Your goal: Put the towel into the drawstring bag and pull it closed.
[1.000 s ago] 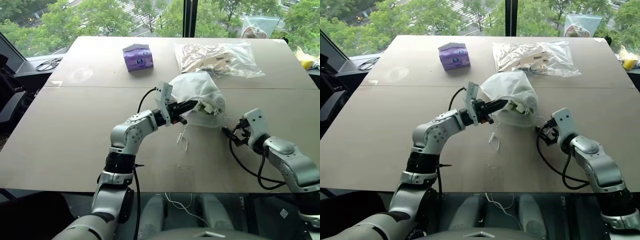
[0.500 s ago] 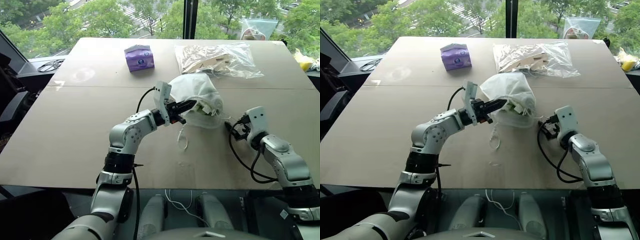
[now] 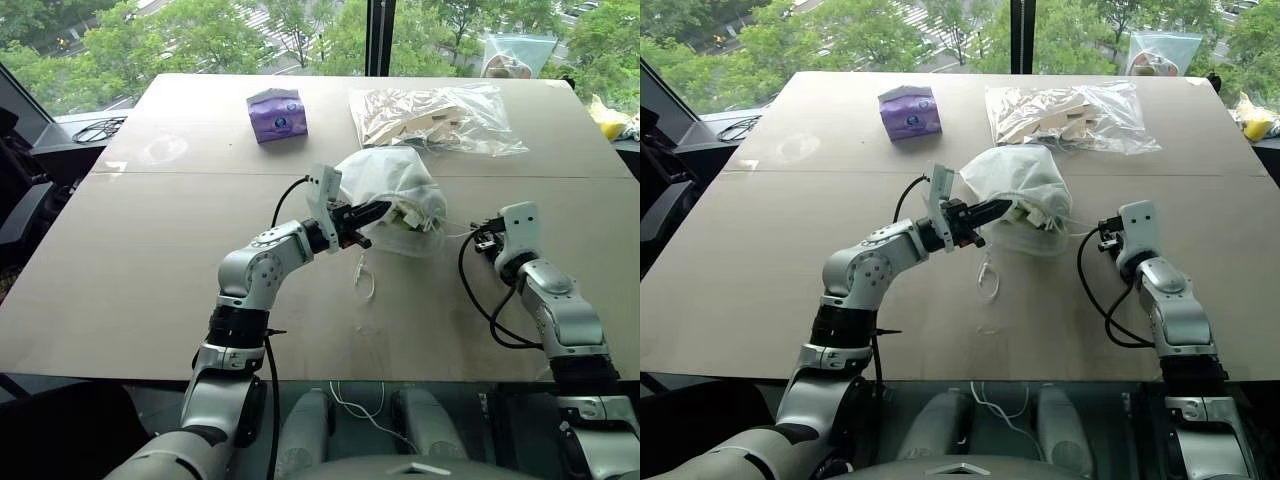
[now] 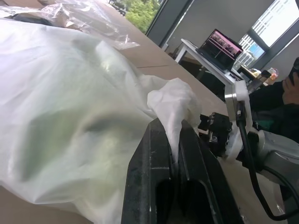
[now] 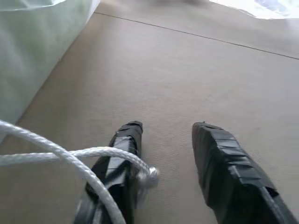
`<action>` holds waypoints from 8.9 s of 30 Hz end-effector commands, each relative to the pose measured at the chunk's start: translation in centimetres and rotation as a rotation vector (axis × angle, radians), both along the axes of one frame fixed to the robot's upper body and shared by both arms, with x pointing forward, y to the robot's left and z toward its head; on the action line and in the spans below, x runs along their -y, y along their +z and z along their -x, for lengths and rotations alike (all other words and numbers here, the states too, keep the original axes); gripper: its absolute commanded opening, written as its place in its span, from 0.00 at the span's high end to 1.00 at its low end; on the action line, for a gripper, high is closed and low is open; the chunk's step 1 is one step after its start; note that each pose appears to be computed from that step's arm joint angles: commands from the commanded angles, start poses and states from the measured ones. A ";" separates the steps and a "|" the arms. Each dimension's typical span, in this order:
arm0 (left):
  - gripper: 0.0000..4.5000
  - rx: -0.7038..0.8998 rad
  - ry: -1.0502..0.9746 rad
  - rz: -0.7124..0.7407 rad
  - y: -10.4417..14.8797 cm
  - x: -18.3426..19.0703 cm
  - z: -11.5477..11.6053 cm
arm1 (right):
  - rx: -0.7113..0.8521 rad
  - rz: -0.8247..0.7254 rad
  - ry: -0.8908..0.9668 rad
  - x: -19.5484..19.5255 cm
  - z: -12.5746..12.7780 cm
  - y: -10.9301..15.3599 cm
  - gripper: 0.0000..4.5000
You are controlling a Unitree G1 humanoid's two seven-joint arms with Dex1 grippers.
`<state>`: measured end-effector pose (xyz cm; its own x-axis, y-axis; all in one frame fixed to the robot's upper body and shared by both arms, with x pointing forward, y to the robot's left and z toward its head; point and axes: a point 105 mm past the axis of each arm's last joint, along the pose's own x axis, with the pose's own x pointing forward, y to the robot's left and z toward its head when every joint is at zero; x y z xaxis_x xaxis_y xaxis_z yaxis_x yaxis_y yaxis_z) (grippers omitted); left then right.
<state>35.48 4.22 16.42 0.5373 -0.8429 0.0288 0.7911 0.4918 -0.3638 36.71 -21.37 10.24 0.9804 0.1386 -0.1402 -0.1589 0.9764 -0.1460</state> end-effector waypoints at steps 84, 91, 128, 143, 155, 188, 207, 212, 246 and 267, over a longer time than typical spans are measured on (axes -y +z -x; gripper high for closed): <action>0.98 1.063 0.892 -0.520 6.6 -10.5 -1.2 | 0.443 0.058 -0.429 7.6 1.2 12.5 1.00; 0.98 0.635 0.512 -0.442 -1.6 -6.9 -2.0 | 0.458 0.028 -0.398 6.3 0.5 12.8 1.00; 0.99 0.469 0.077 -0.475 -7.2 2.8 -0.3 | 0.409 0.014 -0.382 5.2 0.9 11.1 1.00; 0.99 1.006 1.031 -0.405 9.3 -11.0 -3.6 | 0.527 -0.003 -0.599 7.9 1.9 13.0 1.00; 0.99 0.852 1.277 -0.478 8.9 -16.6 -5.3 | 0.518 -0.090 -0.747 10.3 3.0 12.2 1.00; 0.99 0.458 1.397 -0.289 4.3 -21.9 -6.9 | 0.349 -0.595 -1.014 14.1 4.3 8.1 1.00; 1.00 0.084 0.186 -0.104 -3.2 -4.0 -1.3 | 0.198 -0.470 -0.391 5.9 0.8 8.7 0.01; 0.65 0.122 0.185 -0.020 -0.6 -5.5 -1.4 | 0.174 -0.418 -0.279 4.7 0.8 9.1 0.00; 0.33 0.405 0.061 -0.244 8.0 -13.7 -3.1 | 0.114 -0.388 0.626 -10.6 6.1 13.0 0.00; 0.32 0.456 -0.039 -0.229 11.0 -10.8 -4.1 | -0.124 -0.473 0.944 -26.8 5.3 12.8 0.11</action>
